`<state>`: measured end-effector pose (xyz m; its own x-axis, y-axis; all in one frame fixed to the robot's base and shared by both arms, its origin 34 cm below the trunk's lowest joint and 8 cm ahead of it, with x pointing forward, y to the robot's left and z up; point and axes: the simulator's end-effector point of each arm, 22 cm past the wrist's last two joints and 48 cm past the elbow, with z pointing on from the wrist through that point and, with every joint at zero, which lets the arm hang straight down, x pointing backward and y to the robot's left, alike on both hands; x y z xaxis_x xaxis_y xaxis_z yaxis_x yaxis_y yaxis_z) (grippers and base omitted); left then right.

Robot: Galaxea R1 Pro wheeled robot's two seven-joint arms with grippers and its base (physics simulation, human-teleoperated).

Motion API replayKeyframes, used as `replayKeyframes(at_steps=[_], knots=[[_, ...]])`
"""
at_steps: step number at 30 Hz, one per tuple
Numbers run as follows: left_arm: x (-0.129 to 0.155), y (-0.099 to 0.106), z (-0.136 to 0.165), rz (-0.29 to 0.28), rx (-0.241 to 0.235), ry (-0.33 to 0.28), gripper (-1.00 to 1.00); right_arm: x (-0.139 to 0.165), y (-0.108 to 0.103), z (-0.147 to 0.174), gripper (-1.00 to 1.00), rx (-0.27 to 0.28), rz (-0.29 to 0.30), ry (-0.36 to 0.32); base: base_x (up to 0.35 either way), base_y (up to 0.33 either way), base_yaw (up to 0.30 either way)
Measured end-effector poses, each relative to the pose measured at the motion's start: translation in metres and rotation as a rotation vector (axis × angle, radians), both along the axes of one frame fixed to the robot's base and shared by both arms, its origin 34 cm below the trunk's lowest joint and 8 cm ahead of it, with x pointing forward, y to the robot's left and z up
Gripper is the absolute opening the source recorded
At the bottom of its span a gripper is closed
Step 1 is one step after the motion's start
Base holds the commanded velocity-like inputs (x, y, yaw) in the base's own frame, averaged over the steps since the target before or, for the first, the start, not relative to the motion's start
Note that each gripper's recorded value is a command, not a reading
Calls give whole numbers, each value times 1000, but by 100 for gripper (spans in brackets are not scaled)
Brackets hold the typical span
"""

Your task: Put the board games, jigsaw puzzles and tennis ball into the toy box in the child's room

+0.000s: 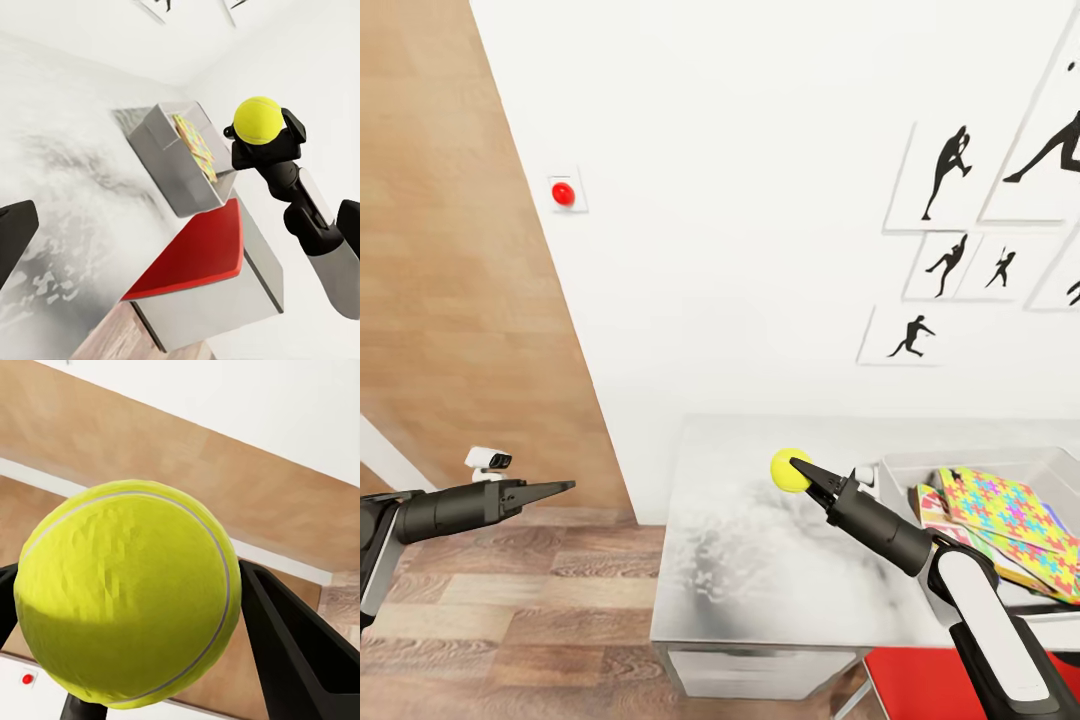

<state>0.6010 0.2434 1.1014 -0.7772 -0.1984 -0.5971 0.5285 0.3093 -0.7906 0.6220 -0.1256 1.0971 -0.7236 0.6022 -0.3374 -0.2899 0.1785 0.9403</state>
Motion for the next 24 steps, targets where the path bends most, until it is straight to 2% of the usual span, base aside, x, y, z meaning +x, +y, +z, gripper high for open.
replayKeyframes(at_steps=[24], knots=[[-4,0,19,-1,1,-39,100,-4,0,20,-100,2,-1,-40,0,0,0]])
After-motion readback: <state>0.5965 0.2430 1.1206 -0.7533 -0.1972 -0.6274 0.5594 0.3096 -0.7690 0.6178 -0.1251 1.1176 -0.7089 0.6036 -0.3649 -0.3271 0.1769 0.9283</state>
